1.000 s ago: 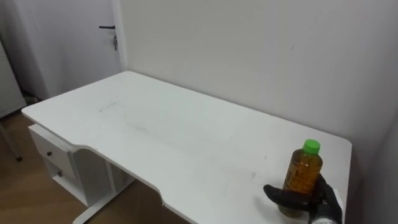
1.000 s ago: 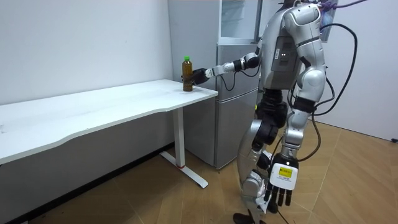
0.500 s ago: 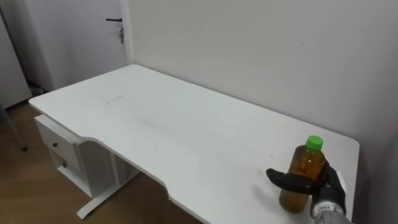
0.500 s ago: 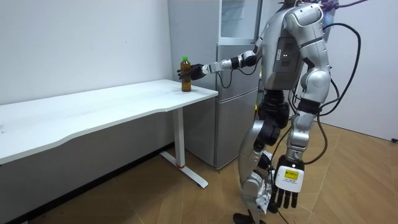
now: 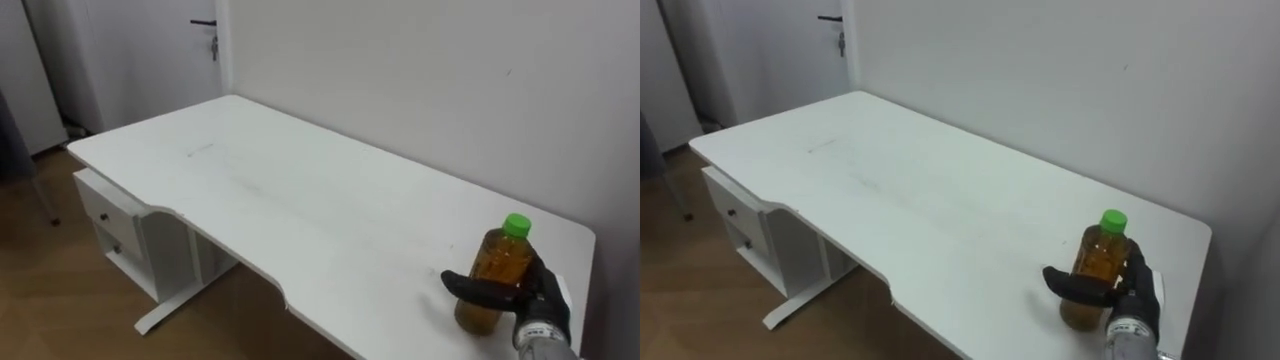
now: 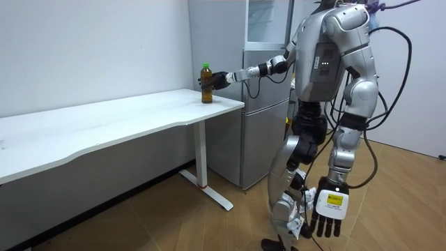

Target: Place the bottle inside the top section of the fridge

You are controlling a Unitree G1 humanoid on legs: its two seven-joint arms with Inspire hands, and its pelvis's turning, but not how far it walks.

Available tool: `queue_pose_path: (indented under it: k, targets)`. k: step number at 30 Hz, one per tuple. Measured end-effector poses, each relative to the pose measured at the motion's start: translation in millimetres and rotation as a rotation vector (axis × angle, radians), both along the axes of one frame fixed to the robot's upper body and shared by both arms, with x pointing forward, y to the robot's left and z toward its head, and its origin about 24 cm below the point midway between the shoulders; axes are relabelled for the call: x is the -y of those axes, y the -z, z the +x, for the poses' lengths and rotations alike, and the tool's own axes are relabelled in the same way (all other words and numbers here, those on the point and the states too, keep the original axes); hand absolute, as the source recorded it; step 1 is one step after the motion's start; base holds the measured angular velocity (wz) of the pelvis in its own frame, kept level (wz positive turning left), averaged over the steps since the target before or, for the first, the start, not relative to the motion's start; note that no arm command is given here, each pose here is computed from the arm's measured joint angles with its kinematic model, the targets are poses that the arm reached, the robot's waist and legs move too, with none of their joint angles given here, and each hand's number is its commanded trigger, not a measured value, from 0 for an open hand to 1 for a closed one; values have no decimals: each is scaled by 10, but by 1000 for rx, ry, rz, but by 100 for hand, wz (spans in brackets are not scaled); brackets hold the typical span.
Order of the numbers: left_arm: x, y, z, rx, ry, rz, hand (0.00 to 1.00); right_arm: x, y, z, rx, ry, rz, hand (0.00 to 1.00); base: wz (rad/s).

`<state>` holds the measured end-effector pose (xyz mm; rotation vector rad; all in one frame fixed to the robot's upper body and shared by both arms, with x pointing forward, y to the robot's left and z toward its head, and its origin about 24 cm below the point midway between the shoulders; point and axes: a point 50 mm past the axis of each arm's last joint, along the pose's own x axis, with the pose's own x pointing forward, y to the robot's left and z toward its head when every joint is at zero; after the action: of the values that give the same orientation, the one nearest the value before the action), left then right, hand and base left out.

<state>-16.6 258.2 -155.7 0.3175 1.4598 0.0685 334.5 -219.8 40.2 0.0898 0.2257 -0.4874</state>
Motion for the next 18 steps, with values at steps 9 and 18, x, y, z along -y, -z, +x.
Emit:
queue_pose_path:
  k: [9,18]
  targets:
    - [-4,-4,21,25,-27,12,0,65,10,66,-28,32,-20,100,3]
    - [1,-3,56,70,-151,-21,0,299,6,92,-48,112,-80,100,5]
